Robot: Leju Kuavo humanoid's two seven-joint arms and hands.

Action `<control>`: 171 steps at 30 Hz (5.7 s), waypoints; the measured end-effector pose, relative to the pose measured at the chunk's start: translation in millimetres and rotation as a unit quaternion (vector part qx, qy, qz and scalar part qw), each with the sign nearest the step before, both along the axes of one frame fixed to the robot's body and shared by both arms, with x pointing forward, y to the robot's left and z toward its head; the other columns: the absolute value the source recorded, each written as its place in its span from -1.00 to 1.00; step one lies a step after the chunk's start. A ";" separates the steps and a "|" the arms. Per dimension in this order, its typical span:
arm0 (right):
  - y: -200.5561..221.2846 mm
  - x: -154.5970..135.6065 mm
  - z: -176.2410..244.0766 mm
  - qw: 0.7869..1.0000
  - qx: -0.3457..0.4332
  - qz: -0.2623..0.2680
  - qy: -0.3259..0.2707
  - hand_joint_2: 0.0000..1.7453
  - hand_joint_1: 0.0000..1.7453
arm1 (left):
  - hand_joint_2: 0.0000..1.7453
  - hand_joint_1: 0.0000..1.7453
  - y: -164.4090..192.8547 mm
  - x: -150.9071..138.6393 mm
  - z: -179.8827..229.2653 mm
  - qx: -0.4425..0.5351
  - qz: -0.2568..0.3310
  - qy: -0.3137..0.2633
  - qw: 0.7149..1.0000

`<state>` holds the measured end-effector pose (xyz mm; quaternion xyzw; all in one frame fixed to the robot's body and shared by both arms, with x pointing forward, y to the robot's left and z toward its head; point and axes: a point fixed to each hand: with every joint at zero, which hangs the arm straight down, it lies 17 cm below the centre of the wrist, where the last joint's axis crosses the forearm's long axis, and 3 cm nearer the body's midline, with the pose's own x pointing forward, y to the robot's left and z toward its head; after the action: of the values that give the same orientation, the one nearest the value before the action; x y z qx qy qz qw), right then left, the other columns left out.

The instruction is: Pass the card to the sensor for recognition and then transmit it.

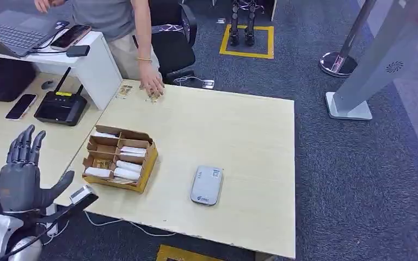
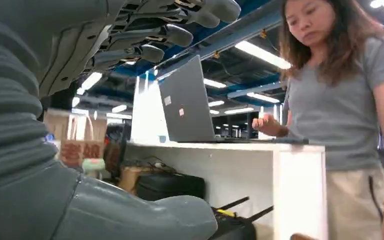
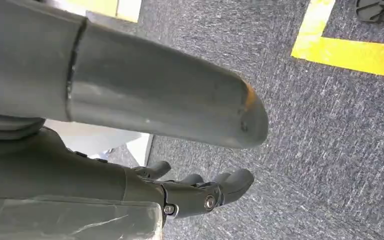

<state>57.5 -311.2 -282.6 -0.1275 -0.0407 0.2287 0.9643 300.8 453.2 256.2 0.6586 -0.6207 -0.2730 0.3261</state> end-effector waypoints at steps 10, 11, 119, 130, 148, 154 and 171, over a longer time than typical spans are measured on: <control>-0.8 -0.5 0.0 1.000 -0.001 -0.012 0.001 -1.00 -1.00 | 1.00 -1.00 -1.1 7.2 -21.6 0.042 0.029 0.054 0.997; -1.0 -0.4 0.1 1.000 -0.002 -0.013 0.000 -1.00 -1.00 | 1.00 -1.00 -2.1 9.3 -24.7 0.044 0.027 0.061 0.997; -1.0 1.7 0.2 1.000 -0.001 0.009 -0.001 -1.00 -1.00 | 1.00 1.00 -98.6 74.0 -131.0 0.028 -0.079 0.206 0.975; -1.4 2.3 0.3 1.000 -0.003 0.018 -0.002 -1.00 -1.00 | 1.00 1.00 -110.8 68.4 -76.2 0.145 -0.052 0.112 0.982; 1.7 9.1 0.9 0.998 -0.002 0.060 -0.005 -1.00 -1.00 | 1.00 1.00 -93.6 118.4 -14.8 0.085 -0.077 0.083 0.990; 2.5 13.7 1.5 0.997 -0.002 0.073 -0.004 -1.00 -1.00 | 1.00 1.00 -73.3 148.5 -9.4 0.082 -0.056 0.090 0.991; 6.2 16.5 1.8 0.996 0.001 0.090 0.002 -1.00 -1.00 | 1.00 1.00 -40.3 190.0 -14.4 0.092 -0.011 0.119 0.989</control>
<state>74.0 -305.0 -280.8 -0.1220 -0.0507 0.3145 0.9400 490.7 412.9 241.8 0.6418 -0.5568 -0.4089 0.3330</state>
